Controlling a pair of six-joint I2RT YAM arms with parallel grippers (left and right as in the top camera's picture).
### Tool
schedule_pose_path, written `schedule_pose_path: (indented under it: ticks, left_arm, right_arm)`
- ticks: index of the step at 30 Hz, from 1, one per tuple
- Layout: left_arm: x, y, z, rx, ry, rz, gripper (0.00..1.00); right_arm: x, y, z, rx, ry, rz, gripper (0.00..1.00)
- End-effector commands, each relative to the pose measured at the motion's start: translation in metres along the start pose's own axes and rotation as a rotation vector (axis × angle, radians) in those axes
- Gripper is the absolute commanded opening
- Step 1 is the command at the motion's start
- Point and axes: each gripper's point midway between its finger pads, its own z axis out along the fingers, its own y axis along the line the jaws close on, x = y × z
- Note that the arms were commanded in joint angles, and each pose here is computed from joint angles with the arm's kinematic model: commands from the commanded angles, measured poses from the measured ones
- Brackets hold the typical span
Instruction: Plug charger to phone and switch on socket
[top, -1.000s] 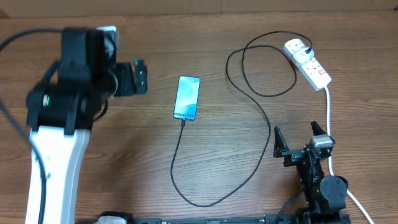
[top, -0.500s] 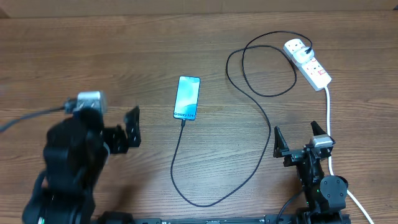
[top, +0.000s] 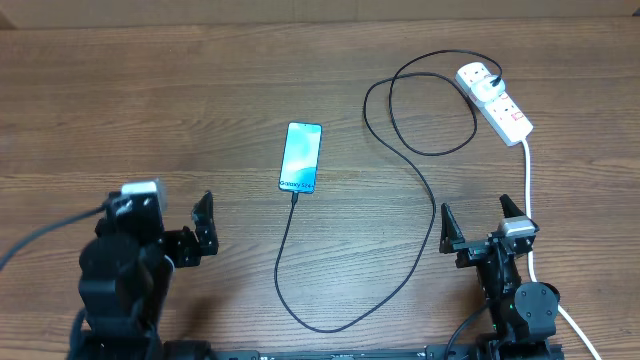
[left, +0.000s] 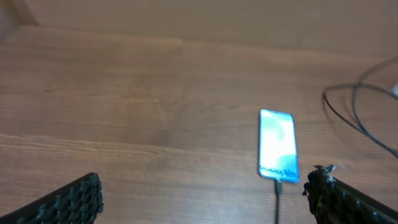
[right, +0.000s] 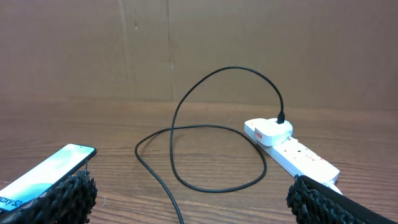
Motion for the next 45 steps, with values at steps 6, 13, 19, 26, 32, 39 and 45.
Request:
schedule_pose_path:
  ticks: [6, 13, 19, 26, 32, 39, 45]
  left_arm:
    - [0.019, 0.012, 0.009, -0.016, -0.198, -0.038, 1.0]
    - [0.029, 0.013, 0.019, 0.003, -0.337, -0.042, 1.0]
    - [0.035, 0.008, 0.025, 0.047, -0.424, -0.037, 1.0]
    - [0.046, 0.008, 0.032, 0.064, -0.49, -0.037, 1.0]
    - [0.056, 0.008, 0.041, 0.071, -0.479, -0.047, 1.0]
    - [0.058, 0.009, 0.045, 0.073, -0.512, -0.047, 1.0]
    - [0.061, 0.009, 0.047, 0.07, -0.501, -0.043, 1.0]
  right_arm:
    - [0.001, 0.0, 0.0, 0.004, -0.005, 0.004, 1.0]
    - [0.001, 0.0, 0.0, 0.004, -0.005, 0.004, 1.0]
    - [0.001, 0.0, 0.0, 0.004, -0.005, 0.004, 1.0]
    - [0.001, 0.0, 0.0, 0.004, -0.005, 0.004, 1.0]
    - [0.001, 0.0, 0.0, 0.004, -0.005, 0.004, 1.0]
    - [0.001, -0.001, 0.0, 0.005, -0.005, 0.004, 1.0]
    - [0.001, 0.0, 0.0, 0.004, -0.005, 0.004, 1.0]
